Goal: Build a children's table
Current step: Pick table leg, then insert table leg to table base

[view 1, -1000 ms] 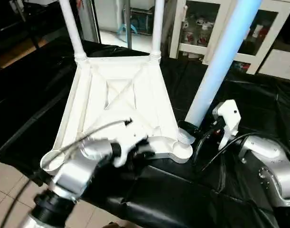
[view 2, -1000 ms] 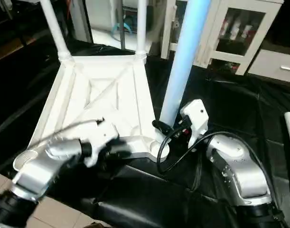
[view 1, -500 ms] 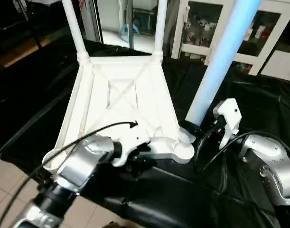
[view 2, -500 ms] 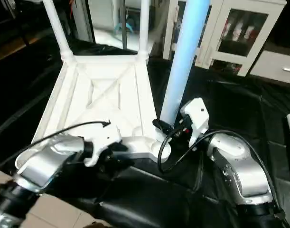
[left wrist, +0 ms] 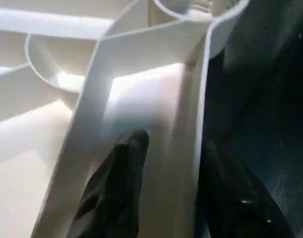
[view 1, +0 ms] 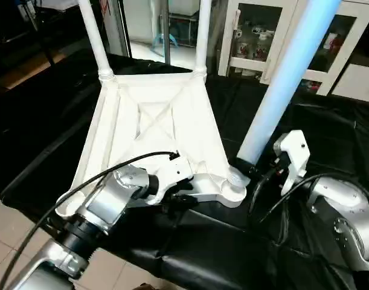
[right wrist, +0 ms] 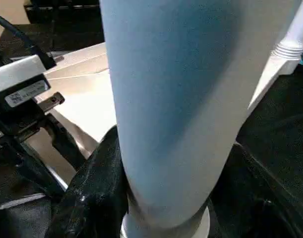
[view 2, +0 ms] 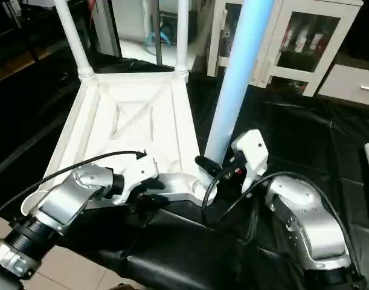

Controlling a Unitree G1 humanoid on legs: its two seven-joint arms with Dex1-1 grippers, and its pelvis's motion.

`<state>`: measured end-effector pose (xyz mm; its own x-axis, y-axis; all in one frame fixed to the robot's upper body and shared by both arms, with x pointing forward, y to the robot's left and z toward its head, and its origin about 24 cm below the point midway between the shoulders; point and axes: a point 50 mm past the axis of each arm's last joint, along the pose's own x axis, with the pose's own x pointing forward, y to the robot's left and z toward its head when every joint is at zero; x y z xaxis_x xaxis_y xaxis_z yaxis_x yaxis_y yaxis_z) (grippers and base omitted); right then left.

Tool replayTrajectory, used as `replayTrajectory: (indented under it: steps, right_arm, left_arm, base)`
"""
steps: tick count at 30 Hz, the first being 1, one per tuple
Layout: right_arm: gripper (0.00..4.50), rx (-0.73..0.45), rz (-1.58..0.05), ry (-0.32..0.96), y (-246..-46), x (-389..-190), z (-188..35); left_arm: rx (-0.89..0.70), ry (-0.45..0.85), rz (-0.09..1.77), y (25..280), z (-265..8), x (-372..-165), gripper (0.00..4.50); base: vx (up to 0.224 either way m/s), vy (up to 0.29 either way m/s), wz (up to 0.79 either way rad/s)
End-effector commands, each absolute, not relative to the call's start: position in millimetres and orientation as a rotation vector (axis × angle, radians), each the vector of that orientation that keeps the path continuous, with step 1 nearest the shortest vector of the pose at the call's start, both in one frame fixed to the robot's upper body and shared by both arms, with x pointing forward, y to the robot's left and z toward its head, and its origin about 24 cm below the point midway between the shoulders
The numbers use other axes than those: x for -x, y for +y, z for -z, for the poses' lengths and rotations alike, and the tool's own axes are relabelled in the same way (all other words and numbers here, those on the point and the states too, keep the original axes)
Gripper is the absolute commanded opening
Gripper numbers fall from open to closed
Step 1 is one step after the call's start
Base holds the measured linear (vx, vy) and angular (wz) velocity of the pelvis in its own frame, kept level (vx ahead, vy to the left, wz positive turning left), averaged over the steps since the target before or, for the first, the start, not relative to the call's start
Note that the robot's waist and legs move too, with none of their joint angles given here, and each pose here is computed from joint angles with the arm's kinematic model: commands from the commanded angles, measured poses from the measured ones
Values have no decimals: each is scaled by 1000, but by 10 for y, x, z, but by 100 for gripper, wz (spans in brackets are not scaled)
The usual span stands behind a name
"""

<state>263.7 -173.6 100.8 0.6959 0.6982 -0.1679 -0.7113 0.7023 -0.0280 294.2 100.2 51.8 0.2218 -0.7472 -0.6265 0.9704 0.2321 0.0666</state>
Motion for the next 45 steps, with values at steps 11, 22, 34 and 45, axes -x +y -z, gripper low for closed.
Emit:
replayTrajectory:
  steps: [11,22,34,45]
  right_arm:
    - [188,52,-802,110,-1716,-2645,-1126]
    - [187,-131,-812,138,-1757,-2679,-1141]
    - [186,-98,-920,305,-1644,-2717,-1009]
    - [186,-56,-944,352,-1634,-2797,-990]
  left_arm:
    - [-489,548,1294,1022,-448,-2911,66]
    - [-487,581,1306,1098,-350,-2795,0]
    - [-462,551,1348,1070,-316,-2678,0]
    - [-459,529,1344,1081,-345,-2696,0]
  base:
    - [0,0,0]
    - [0,0,0]
    - [0,0,0]
    - [0,0,0]
